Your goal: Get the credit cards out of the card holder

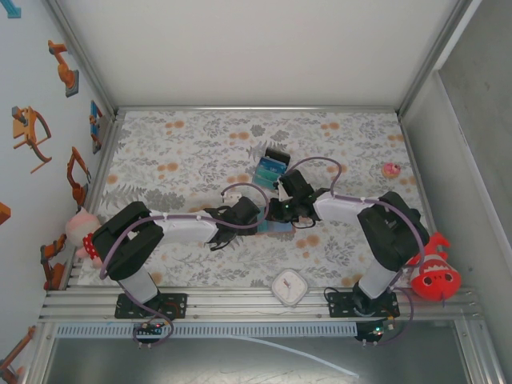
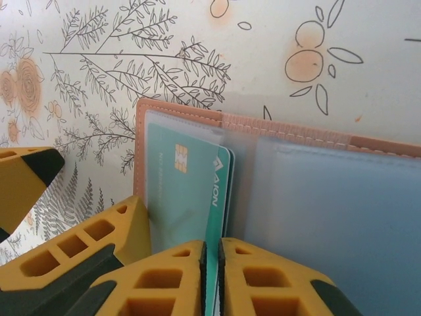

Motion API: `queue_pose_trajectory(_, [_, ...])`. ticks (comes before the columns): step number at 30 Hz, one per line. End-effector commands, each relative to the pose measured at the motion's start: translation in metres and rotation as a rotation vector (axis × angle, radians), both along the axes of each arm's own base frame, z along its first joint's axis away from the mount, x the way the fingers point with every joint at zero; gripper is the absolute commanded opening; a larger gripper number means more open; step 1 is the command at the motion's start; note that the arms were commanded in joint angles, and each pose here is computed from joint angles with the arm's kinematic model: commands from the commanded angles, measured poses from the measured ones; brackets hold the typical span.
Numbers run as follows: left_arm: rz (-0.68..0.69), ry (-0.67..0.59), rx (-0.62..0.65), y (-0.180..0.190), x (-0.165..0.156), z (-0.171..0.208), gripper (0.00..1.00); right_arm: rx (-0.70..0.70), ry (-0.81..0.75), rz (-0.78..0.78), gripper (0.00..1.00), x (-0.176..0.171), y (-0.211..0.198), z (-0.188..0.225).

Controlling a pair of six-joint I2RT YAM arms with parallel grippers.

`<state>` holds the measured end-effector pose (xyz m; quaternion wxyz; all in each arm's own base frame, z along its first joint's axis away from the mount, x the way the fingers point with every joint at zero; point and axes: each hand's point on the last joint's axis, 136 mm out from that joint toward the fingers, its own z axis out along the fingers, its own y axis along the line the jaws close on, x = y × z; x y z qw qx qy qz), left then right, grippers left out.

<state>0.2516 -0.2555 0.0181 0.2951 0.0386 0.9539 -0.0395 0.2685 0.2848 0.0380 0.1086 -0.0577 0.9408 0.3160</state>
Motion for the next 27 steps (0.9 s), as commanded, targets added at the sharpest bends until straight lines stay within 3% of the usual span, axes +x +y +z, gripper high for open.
queue_pose_trajectory(1, [0.002, 0.114, 0.080, 0.022, -0.022, -0.028, 0.97, 0.008, 0.025, -0.009, 0.12, 0.000, 0.000, -0.007])
queue_pose_trajectory(14, [0.004, 0.115, 0.087, 0.023, -0.022, -0.028, 0.97, -0.015, 0.066, -0.022, 0.14, -0.006, -0.007, -0.021])
queue_pose_trajectory(18, [0.001, 0.117, 0.084, 0.021, -0.022, -0.029, 0.97, 0.032, 0.080, -0.013, 0.18, -0.009, 0.000, -0.020])
queue_pose_trajectory(27, [-0.015, 0.120, 0.082, 0.012, -0.024, -0.029, 0.97, 0.132, 0.087, 0.015, 0.14, -0.007, 0.016, -0.012])
